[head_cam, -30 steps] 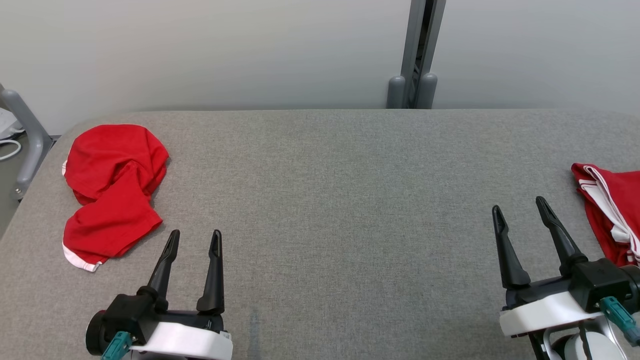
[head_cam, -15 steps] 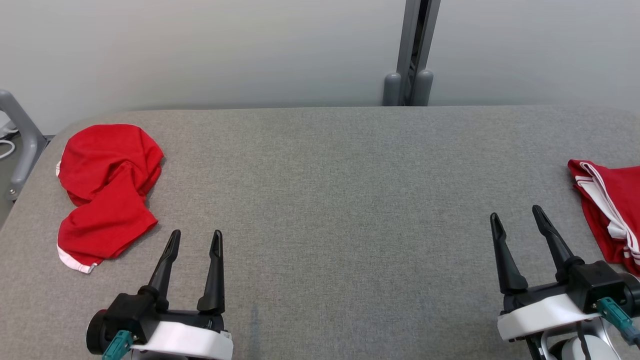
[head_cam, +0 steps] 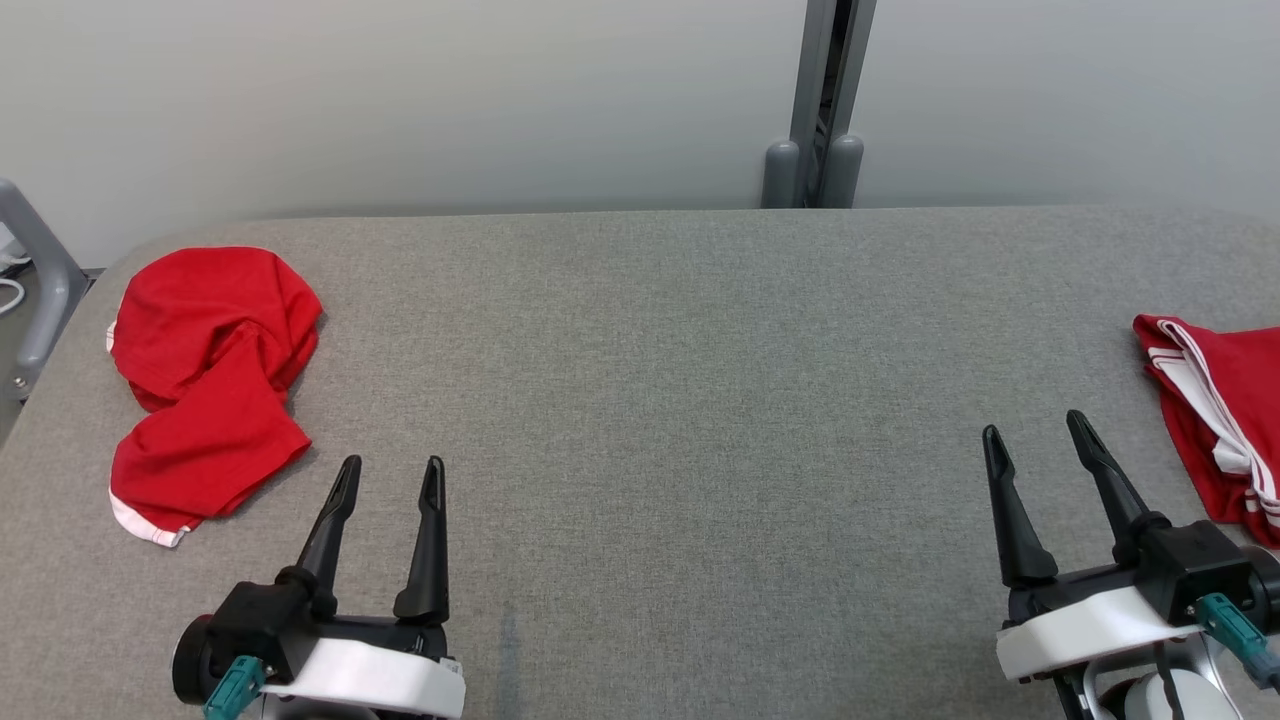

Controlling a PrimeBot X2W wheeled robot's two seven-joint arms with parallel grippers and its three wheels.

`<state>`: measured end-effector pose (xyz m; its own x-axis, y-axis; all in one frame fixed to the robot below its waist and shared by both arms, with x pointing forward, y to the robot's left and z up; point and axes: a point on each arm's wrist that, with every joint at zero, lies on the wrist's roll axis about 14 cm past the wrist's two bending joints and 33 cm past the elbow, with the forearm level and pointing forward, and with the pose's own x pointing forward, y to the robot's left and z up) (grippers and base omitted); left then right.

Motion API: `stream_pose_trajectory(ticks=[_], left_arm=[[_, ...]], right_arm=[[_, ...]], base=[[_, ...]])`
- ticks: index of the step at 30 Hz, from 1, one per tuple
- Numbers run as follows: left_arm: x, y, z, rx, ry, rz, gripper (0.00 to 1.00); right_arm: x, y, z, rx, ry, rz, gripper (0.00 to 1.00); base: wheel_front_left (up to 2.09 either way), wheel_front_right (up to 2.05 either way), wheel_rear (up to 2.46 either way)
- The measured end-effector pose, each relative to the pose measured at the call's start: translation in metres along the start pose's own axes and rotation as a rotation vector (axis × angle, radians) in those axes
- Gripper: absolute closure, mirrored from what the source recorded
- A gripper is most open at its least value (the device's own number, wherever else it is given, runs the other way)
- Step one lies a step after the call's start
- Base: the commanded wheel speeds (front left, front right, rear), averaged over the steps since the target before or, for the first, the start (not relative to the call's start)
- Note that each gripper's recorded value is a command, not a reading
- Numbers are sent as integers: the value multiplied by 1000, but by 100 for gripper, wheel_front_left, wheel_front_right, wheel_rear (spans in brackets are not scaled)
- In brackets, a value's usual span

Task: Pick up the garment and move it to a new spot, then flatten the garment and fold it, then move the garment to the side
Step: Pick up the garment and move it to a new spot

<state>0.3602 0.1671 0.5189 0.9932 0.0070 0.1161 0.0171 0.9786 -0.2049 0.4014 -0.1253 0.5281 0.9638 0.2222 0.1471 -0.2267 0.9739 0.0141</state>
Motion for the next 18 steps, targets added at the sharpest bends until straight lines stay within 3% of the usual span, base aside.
stream_pose_trajectory(ticks=[18], left_arm=[[-1,0,0,0,1,3,0]], right_arm=[[1,0,1,0,-3,0,0]], base=[[0,0,0]])
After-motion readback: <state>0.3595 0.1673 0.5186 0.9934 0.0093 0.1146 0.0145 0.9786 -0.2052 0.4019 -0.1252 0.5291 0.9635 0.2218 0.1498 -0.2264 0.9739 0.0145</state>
